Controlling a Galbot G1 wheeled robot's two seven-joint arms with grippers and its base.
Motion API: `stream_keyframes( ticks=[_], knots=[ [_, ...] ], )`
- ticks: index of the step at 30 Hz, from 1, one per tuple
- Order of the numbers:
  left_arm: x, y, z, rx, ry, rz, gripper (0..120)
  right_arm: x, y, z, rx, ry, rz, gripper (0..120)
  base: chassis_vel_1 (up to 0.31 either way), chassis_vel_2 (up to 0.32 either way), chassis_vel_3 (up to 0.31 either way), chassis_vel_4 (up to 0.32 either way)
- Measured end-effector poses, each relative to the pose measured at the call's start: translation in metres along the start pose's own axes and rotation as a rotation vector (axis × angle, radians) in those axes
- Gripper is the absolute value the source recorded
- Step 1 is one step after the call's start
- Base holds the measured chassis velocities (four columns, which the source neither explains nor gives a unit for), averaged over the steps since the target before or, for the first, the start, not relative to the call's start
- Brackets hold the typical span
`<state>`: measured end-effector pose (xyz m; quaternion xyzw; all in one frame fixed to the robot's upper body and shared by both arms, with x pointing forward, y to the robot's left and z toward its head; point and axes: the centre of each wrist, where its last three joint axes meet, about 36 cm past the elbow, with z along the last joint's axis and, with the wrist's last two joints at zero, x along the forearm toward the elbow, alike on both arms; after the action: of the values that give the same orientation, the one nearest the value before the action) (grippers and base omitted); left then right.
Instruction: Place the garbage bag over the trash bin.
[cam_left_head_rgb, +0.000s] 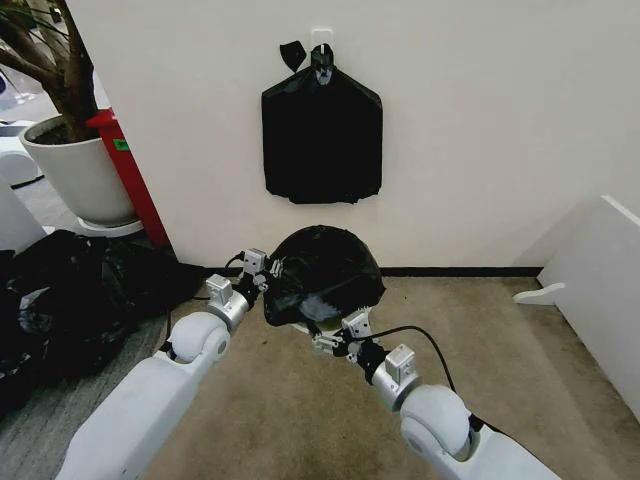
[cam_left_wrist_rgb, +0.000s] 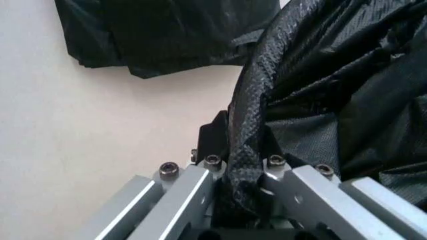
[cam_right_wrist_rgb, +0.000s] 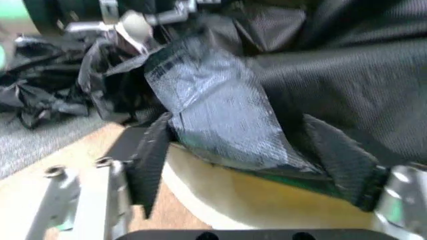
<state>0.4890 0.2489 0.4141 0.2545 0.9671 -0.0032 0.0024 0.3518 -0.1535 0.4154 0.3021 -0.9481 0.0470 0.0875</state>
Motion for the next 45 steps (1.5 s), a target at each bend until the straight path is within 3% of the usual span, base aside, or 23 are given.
stream_keyframes(
  ticks=[10,19,25,30,45],
  knots=[
    [-0.001,0.001,0.0,-0.001,0.002,-0.002,1,0.003,-0.002,0.0,-0.028,0.025,-0.031,35,0.0,0.0,0.0,0.0],
    [0.001,0.003,-0.004,0.017,0.004,-0.008,1,0.004,-0.019,0.028,0.07,-0.095,-0.115,1,0.0,0.0,0.0,0.0],
    [0.004,0.005,-0.013,0.059,-0.002,-0.012,1,0.002,-0.047,0.065,0.142,-0.195,-0.265,0,0.0,0.0,0.0,0.0],
    [0.006,0.005,-0.018,0.083,-0.003,-0.016,1,0.004,-0.06,0.085,0.181,-0.201,-0.31,0,0.0,0.0,0.0,0.0],
    [0.013,-0.002,-0.025,0.115,0.0,0.005,1,0.01,-0.12,0.107,0.464,-0.217,-0.231,0,0.0,0.0,0.0,0.0]
  ],
)
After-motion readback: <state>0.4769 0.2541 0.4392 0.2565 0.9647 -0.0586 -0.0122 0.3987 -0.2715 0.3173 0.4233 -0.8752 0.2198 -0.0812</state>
